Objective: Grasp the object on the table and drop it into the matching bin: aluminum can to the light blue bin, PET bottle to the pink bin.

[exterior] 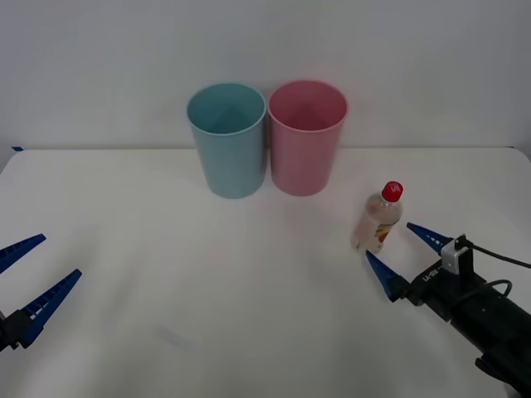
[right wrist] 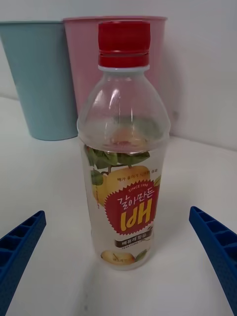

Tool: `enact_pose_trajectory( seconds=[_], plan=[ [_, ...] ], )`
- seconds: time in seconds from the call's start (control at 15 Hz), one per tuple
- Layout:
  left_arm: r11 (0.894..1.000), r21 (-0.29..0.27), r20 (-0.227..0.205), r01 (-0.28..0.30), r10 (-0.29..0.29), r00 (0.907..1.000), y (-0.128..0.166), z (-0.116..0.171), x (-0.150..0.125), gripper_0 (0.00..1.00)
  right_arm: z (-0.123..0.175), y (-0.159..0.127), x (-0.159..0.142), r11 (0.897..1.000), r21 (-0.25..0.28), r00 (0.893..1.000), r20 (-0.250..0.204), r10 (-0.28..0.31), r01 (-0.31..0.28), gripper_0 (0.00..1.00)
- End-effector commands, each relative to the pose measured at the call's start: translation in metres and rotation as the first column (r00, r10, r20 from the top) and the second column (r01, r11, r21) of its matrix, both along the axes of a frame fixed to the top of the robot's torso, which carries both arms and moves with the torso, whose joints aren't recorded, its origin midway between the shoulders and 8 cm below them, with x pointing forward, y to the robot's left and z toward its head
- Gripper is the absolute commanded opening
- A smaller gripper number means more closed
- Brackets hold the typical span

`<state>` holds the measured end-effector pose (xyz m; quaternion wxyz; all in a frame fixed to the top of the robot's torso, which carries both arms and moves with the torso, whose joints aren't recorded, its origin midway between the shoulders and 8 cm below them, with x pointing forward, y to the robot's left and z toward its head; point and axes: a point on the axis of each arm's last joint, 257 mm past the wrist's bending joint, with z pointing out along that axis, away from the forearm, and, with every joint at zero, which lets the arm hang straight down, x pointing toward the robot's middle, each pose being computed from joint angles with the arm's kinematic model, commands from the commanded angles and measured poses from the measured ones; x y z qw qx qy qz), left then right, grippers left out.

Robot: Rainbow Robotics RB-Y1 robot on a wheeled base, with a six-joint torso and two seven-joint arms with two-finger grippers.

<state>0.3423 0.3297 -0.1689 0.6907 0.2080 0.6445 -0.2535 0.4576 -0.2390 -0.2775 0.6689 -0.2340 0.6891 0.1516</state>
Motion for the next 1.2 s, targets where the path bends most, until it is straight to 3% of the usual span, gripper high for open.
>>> enact_pose_trajectory(
  seconds=[0.07,0.53,0.93,1.0,1.07,1.13,1.2],
  plan=[
    [1.0,0.0,0.0,0.0,0.0,1.0,0.0,0.0,0.0,1.0,-0.002,0.009,0.012,1.0,0.001,1.0,0.001,0.012,-0.012,1.0],
    [1.0,0.0,0.0,0.0,0.0,1.0,0.0,0.0,0.0,1.0,-0.003,0.026,0.043,1.0,0.016,1.0,0.003,0.009,-0.009,1.0],
    [1.0,0.0,0.0,0.0,0.0,1.0,0.0,0.0,0.0,1.0,-0.001,0.032,0.049,1.0,0.015,1.0,0.01,0.002,-0.002,1.0],
    [1.0,0.0,0.0,0.0,0.0,1.0,0.0,0.0,0.0,1.0,-0.001,0.032,0.048,1.0,0.01,1.0,0.013,0.002,-0.002,0.66],
    [1.0,0.0,0.0,0.0,0.0,1.0,0.0,0.0,0.0,1.0,-0.001,0.032,0.049,1.0,0.006,1.0,0.017,0.001,-0.001,0.23],
    [1.0,0.0,0.0,0.0,0.0,1.0,0.0,0.0,0.0,1.0,-0.001,0.032,0.049,1.0,0.003,1.0,0.018,0.001,-0.001,0.03],
    [1.0,0.0,0.0,0.0,0.0,1.0,0.0,0.0,0.0,1.0,-0.001,0.031,0.048,1.0,0.002,1.0,0.018,0.001,-0.001,0.0]
  ],
)
